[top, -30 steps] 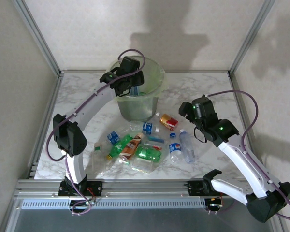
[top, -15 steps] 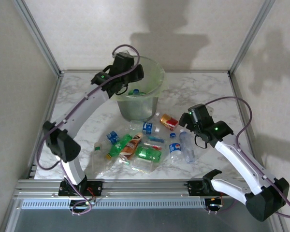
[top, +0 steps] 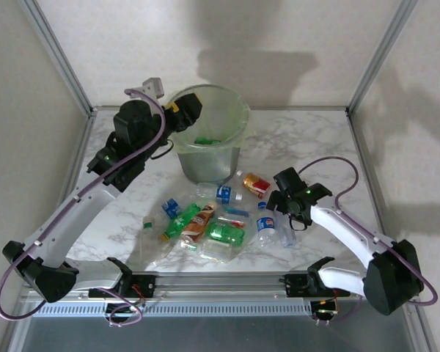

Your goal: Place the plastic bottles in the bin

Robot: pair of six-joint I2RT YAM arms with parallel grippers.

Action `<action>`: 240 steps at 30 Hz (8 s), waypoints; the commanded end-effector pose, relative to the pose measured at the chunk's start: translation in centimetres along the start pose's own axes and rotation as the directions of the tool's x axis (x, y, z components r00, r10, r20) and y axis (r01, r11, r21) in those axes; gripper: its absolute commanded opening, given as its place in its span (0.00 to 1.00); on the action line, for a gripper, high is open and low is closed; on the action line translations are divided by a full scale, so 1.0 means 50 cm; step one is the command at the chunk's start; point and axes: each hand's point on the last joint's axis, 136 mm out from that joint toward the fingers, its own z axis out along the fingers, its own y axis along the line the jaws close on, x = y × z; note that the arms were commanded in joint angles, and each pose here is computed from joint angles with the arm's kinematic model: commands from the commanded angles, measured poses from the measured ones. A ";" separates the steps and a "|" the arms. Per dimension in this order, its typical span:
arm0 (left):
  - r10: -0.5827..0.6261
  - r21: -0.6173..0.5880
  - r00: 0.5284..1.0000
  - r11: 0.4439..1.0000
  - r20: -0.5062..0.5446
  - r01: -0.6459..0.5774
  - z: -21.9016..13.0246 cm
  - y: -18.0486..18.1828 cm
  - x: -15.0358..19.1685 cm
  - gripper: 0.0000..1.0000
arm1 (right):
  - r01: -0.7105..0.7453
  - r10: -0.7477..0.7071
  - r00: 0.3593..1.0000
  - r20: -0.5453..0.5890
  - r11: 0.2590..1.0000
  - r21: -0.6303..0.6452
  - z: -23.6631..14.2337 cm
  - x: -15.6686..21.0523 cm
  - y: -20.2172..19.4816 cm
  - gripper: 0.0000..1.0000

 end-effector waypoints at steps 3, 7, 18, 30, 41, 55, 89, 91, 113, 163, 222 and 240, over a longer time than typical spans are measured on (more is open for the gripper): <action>-0.057 0.043 0.998 0.997 -0.005 0.057 -0.016 -0.002 0.018 0.82 | 0.033 -0.032 0.999 -0.017 0.999 0.037 0.037 -0.007 0.006 0.96; -0.079 0.036 0.997 0.996 0.024 0.078 -0.035 0.009 0.013 0.81 | 0.037 -0.036 0.999 -0.033 0.998 0.042 0.063 -0.010 0.008 0.95; -0.092 -0.004 0.992 0.996 0.087 0.093 -0.071 0.039 -0.013 0.81 | 0.043 -0.037 0.996 -0.086 0.997 0.066 0.130 -0.001 -0.001 0.88; -0.111 -0.031 0.991 0.993 0.081 0.114 -0.062 0.061 -0.003 0.80 | 0.020 -0.010 0.995 -0.098 0.994 0.105 0.158 0.013 -0.036 0.72; -0.118 -0.060 0.990 0.991 0.082 0.123 -0.057 0.082 0.004 0.80 | -0.004 0.006 1.000 -0.022 0.994 0.107 0.112 -0.023 -0.041 0.61; -0.128 -0.077 0.988 0.988 0.089 0.135 -0.059 0.100 0.007 0.80 | -0.051 0.049 0.993 0.108 0.999 0.014 -0.006 -0.088 -0.020 0.54; -0.150 -0.178 0.980 0.969 0.130 0.172 -0.090 0.160 0.003 0.79 | 0.267 0.262 0.806 0.531 0.639 -0.721 -0.566 -0.515 0.465 0.52; -0.155 -0.183 0.979 0.967 0.130 0.177 -0.092 0.167 0.006 0.79 | 0.283 0.244 0.806 0.539 0.641 -0.713 -0.557 -0.517 0.494 0.52; -0.171 -0.173 0.977 0.966 0.127 0.192 -0.086 0.175 0.007 0.79 | 0.314 0.042 0.868 0.495 0.725 -0.613 -0.363 -0.455 0.620 0.58; -0.349 -0.804 0.852 0.580 -0.391 -0.132 -0.412 0.503 0.456 0.75 | 0.319 0.088 0.812 0.577 0.762 -0.564 -0.469 -0.293 0.397 0.85; -0.227 -0.669 0.955 0.742 -0.190 0.043 -0.240 0.324 0.196 0.43 | 0.472 -0.045 0.849 0.526 0.512 -0.718 -0.517 -0.172 0.429 0.92; -0.361 -0.123 0.914 0.931 -0.184 0.343 -0.014 0.000 0.044 0.41 | 0.592 -0.108 0.803 0.585 0.247 -0.767 -0.627 -0.075 0.503 0.99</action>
